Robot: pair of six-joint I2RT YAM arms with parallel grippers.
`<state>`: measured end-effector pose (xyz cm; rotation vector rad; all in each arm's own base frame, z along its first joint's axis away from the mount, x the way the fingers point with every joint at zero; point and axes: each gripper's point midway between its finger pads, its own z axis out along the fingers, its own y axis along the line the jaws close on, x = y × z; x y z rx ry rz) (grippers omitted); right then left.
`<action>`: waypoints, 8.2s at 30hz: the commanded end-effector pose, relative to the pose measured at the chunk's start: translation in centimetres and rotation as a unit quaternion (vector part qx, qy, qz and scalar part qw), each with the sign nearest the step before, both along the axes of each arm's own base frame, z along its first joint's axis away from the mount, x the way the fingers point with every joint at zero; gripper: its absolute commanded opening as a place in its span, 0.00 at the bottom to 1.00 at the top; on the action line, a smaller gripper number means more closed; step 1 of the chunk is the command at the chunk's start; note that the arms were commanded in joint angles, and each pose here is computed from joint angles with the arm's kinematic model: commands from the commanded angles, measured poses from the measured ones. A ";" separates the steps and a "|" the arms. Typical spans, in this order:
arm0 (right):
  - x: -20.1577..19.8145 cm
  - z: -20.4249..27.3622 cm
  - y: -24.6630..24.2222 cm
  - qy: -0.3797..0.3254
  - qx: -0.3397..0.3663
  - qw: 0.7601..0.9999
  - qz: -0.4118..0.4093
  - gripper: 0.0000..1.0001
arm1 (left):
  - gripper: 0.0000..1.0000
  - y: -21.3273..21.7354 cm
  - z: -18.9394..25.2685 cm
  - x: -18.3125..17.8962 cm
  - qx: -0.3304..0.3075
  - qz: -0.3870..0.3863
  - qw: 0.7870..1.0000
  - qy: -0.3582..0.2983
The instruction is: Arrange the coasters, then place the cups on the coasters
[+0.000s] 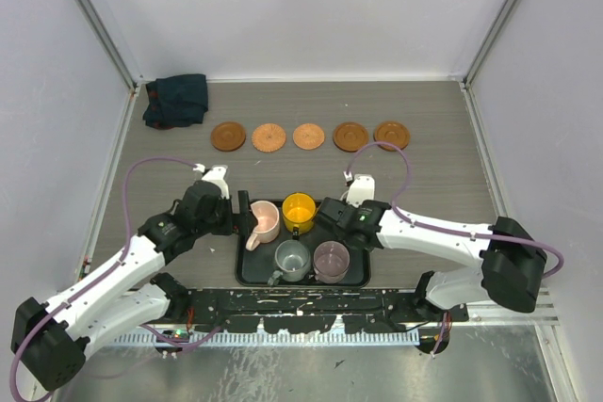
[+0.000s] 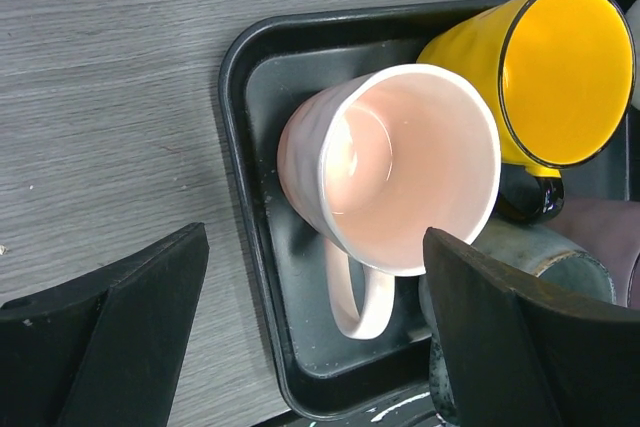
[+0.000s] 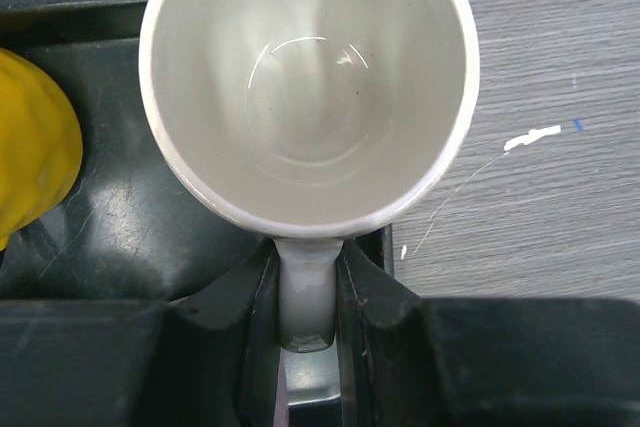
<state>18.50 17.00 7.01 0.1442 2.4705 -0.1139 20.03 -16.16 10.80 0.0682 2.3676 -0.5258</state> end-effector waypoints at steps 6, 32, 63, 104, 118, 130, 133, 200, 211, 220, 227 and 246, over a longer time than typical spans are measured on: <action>2.4 4.1 -0.7 -0.080 -0.007 0.997 -0.016 0.01 | 0.89 0.2 3.7 1.5 -0.024 0.020 0.997 -0.071; 22.4 12.9 -11.3 -0.222 -0.013 0.974 -0.054 0.01 | 0.95 -0.3 4.1 5.3 -0.002 0.056 0.993 -0.100; 31.6 9.1 -14.5 -0.192 0.005 0.981 0.010 0.01 | 0.98 7.7 5.3 8.6 0.055 0.218 0.969 -0.103; 30.5 4.0 -14.7 -0.144 0.008 0.990 -0.003 0.01 | 0.98 7.8 4.0 10.2 0.052 0.211 0.973 -0.072; 28.8 3.7 -15.3 -0.136 0.010 0.991 -0.017 0.03 | 0.98 7.9 4.0 9.6 0.047 0.211 0.974 -0.071; 28.6 5.4 -16.0 -0.147 -0.005 0.989 -0.030 0.29 | 0.98 8.0 4.0 9.4 0.043 0.214 0.973 -0.073; 28.7 5.3 -16.0 -0.147 -0.005 0.989 -0.029 0.31 | 0.98 7.9 4.0 9.4 0.043 0.213 0.973 -0.073; 20.9 7.0 -11.3 -0.147 0.070 0.987 -0.003 0.67 | 0.98 7.6 3.6 8.9 0.029 0.209 0.975 -0.071; 10.3 9.4 -2.0 -0.126 0.128 0.980 0.082 0.69 | 0.98 6.4 3.6 8.7 0.016 0.174 0.982 -0.066; 4.8 8.4 1.0 -0.086 0.131 0.978 0.140 0.69 | 0.98 4.3 3.0 8.7 -0.017 0.135 0.990 -0.048; 2.7 7.2 4.5 -0.070 0.175 0.966 0.179 0.70 | 0.98 3.9 2.9 8.6 -0.025 0.127 0.990 -0.048; 2.2 6.7 12.8 -0.062 0.201 0.951 0.226 0.85 | 0.98 3.6 2.3 8.5 -0.031 0.120 0.991 -0.041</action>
